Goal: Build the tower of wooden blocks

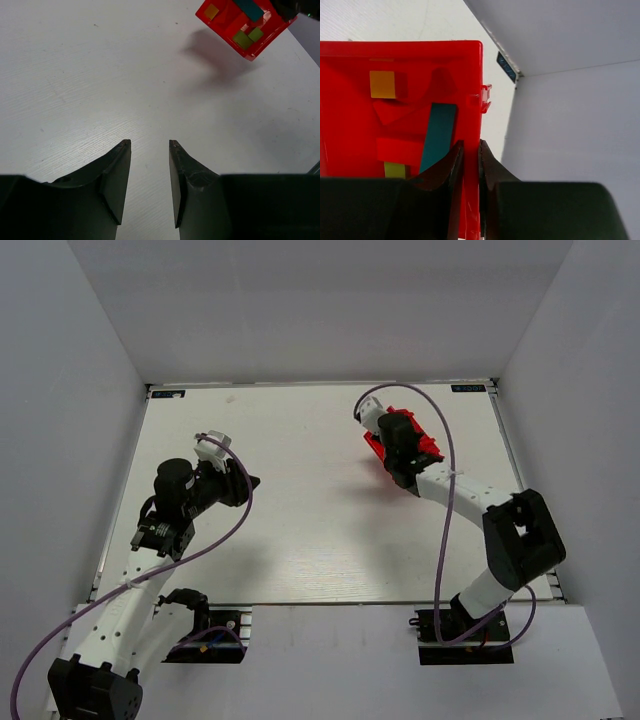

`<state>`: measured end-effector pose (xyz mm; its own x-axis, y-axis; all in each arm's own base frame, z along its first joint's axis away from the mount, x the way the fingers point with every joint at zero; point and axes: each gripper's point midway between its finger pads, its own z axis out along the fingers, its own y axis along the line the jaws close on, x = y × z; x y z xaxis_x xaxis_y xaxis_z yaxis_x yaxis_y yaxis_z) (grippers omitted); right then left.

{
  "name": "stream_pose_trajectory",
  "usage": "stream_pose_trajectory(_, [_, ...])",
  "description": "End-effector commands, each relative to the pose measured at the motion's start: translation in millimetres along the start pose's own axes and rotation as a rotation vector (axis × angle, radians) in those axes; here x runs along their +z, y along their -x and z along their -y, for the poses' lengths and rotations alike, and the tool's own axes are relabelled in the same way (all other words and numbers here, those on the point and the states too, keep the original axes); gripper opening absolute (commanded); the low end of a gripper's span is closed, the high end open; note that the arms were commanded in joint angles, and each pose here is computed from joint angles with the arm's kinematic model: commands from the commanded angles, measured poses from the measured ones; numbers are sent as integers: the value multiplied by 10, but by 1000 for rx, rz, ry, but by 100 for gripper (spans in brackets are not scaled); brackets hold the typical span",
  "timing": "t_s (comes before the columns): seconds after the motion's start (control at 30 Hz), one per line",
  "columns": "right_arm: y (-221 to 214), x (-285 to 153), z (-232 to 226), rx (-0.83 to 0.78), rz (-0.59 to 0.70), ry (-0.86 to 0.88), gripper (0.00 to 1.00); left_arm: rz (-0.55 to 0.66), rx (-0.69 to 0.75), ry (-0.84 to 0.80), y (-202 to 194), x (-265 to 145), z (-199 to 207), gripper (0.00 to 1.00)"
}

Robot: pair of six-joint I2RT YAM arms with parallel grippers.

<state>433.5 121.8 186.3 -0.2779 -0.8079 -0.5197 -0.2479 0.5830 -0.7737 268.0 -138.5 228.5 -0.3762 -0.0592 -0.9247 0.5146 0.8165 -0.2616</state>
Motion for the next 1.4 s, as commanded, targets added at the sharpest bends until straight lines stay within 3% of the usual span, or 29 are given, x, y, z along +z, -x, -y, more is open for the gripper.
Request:
stream_pose_trajectory(0.0, [144, -43, 309, -73, 23, -244, 0, -5, 3, -24, -32, 1, 44, 47])
stream_pose_trajectory(0.3, [235, -188, 57, -249, 79, -361, 0, 12, 10, -27, 6, -32, 63, 48])
stream_pose_trajectory(0.43, [347, -408, 176, -340, 146, -539, 0, 12, 10, -27, 6, -32, 63, 48])
stream_pose_trajectory(0.5, [315, -385, -36, -494, 138, -566, 0, 12, 10, -27, 6, -32, 63, 48])
stream_pose_trajectory(0.53, [410, -634, 201, -439, 186, -717, 0, 12, 10, -27, 6, -32, 63, 48])
stream_pose_trajectory(0.57, [369, -494, -69, -549, 169, -696, 0, 12, 10, -27, 6, -32, 63, 48])
stream_pose_trajectory(1.13, [582, -553, -238, -595, 206, -693, 0, 20, 14, -28, 25, -48, 73, 48])
stream_pose_trajectory(1.37, [688, -705, 85, -504, 213, -753, 0, 12, 10, -27, 6, -32, 63, 48])
